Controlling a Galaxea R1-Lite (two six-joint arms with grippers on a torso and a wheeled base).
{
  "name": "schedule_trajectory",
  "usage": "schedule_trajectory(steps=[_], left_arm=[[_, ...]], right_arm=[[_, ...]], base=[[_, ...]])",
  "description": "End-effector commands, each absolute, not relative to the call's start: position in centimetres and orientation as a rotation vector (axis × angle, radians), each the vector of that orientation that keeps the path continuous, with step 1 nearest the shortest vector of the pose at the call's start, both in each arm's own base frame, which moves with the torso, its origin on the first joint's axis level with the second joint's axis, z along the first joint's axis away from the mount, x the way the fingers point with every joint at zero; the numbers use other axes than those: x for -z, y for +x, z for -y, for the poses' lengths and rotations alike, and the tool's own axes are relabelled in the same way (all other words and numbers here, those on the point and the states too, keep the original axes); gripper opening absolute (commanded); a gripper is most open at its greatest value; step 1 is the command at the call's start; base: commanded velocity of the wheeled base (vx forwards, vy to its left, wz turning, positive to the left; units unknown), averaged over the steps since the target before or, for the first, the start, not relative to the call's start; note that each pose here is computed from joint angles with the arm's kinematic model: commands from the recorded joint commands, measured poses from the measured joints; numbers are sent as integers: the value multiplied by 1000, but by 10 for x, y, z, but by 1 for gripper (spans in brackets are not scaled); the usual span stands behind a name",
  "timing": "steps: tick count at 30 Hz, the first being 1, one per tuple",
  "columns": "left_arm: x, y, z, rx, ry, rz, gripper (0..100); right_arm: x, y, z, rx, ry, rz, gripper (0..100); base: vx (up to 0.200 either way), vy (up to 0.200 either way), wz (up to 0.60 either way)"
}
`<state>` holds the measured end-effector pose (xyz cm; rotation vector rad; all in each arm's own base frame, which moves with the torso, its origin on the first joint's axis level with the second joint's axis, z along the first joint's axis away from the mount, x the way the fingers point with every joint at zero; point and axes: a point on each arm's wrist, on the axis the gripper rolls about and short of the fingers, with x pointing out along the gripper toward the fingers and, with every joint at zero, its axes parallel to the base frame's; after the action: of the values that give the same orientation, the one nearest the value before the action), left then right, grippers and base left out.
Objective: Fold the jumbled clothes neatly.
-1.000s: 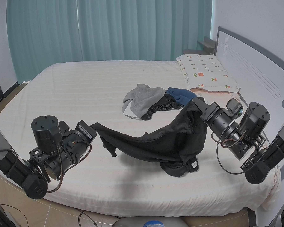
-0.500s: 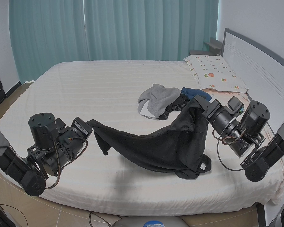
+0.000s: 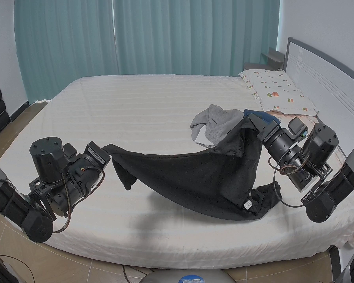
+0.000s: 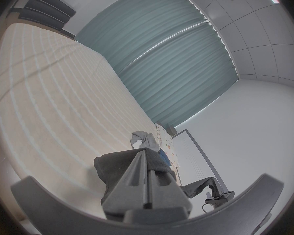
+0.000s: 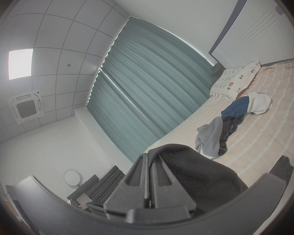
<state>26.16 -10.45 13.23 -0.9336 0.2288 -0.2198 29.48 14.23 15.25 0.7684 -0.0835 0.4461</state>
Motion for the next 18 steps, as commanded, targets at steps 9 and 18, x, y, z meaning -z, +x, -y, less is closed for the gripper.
schedule_trajectory(steps=[9, 18], left_arm=[[-137, 259, 103, 226, -938, -213, 0], [-139, 258, 102, 228, -937, -209, 0]], right_arm=[[-152, 296, -145, -460, 773, 88, 0], [-155, 296, -149, -466, 782, 102, 0]], base=[[0, 200, 0], [0, 200, 0]])
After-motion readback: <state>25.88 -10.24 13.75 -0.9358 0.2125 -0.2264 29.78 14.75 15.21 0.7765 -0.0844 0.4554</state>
